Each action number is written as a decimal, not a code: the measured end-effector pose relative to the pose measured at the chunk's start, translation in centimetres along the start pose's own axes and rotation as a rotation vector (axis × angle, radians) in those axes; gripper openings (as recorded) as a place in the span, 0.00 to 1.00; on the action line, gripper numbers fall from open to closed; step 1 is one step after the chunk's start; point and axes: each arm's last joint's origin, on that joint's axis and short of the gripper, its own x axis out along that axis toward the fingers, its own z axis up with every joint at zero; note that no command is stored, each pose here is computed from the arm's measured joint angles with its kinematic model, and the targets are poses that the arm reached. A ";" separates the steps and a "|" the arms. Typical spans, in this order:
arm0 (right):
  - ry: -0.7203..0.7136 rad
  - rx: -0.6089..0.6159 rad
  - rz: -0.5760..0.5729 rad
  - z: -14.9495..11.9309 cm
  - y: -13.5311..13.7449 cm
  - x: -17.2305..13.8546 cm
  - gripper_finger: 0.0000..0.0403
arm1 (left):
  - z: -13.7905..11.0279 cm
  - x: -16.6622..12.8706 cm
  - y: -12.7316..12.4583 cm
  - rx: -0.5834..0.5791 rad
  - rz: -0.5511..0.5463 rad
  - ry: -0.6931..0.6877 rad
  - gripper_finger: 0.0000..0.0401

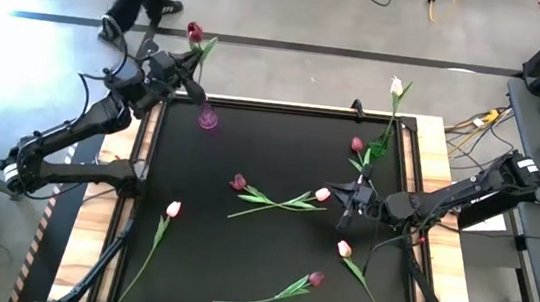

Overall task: Sort flowers into vase by color
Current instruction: Put the red flower into the violet vase

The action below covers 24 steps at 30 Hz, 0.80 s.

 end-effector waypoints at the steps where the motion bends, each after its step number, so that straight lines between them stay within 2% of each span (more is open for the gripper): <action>1: 0.000 -0.001 0.000 0.0 0.0 0.0 0.03 | -0.2 0.2 0.2 0.001 0.001 0.006 0.00; 8: 0.000 -0.001 0.000 0.0 0.0 0.0 0.03 | -1.4 1.6 1.1 -0.021 -0.005 0.046 0.00; 18: 0.001 -0.001 0.001 0.0 0.0 0.0 0.03 | -2.1 2.8 0.8 -0.064 -0.047 0.037 0.00; 24: 0.002 -0.001 0.001 -0.1 0.0 0.0 0.03 | -3.6 2.6 0.6 -0.070 -0.044 0.025 0.00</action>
